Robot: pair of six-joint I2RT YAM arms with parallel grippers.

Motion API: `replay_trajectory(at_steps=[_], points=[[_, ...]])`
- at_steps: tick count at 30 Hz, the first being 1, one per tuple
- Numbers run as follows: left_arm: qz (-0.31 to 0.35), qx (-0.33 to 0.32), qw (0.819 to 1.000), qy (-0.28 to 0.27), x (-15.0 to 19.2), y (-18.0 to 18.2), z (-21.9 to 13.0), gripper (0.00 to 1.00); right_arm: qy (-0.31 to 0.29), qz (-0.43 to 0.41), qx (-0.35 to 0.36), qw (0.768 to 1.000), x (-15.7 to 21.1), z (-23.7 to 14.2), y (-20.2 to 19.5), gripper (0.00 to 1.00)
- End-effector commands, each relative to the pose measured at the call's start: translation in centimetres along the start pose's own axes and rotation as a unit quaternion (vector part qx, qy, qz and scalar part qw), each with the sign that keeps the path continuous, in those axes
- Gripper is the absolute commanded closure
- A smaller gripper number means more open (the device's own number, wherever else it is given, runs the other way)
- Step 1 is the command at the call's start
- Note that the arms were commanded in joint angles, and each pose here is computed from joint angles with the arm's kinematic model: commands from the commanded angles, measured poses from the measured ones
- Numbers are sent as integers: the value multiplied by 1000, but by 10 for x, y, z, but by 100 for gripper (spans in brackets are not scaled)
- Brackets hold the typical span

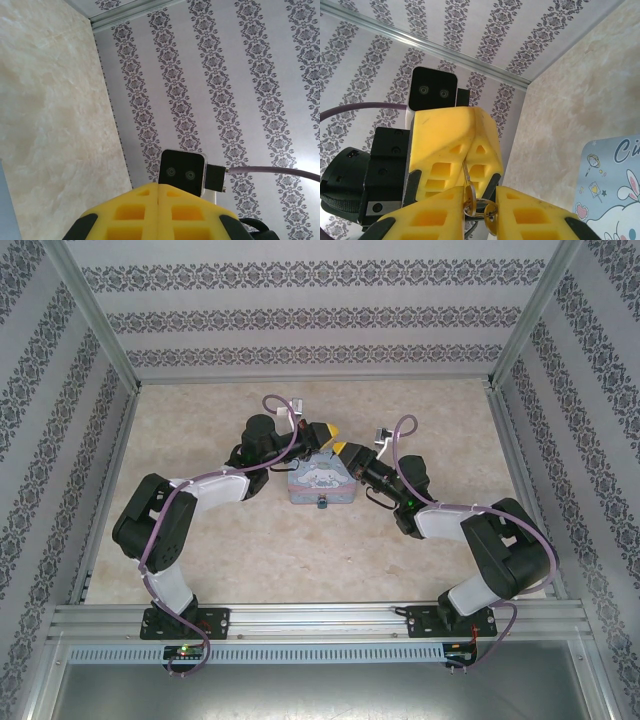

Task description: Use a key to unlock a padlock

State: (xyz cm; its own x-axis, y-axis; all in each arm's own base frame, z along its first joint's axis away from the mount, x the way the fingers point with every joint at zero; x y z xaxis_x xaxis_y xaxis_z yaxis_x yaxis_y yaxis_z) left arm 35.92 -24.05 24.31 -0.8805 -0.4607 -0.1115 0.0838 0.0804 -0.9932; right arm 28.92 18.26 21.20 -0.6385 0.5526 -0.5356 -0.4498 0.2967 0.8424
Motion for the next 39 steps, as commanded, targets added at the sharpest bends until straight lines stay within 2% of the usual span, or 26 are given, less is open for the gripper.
replay_trajectory(at_steps=[1, 3, 14, 23, 31, 39], points=[[14, 20, 1000, -10, -4, -3, -3, 100, -22, -12, -20, 999, -7, 3, 9, 75], [13, 21, 1000, -10, -4, -3, -3, 100, -26, -12, -20, 999, -9, 2, 10, 72], [12, 20, 1000, -10, -3, -2, -4, 100, -36, -9, -19, 999, -15, 2, 9, 72], [12, 21, 1000, -12, -3, -2, -4, 100, -34, -4, -20, 999, -14, 3, 7, 81], [11, 23, 1000, -13, -3, -2, -5, 100, -37, -1, -20, 999, -14, 4, 6, 100], [10, 26, 999, -19, -1, -4, -8, 100, -39, 10, -10, 999, -15, 2, 0, 100]])
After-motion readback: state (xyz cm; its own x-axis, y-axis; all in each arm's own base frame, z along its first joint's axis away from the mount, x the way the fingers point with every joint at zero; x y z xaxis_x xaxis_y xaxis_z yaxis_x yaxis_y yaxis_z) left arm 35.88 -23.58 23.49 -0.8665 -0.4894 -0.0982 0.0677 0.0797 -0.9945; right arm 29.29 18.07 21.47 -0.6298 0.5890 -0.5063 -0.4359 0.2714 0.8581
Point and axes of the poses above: each hand's point on the last joint's axis, 136 mm out from that joint toward the fingers, its own z axis out along the fingers, its own y axis along the line the jaws close on, x = y × z, the point moved 9 cm from there along -z, back along the fingers, and after that the axes turned 12 degrees about -z, right-handed, at the moved point
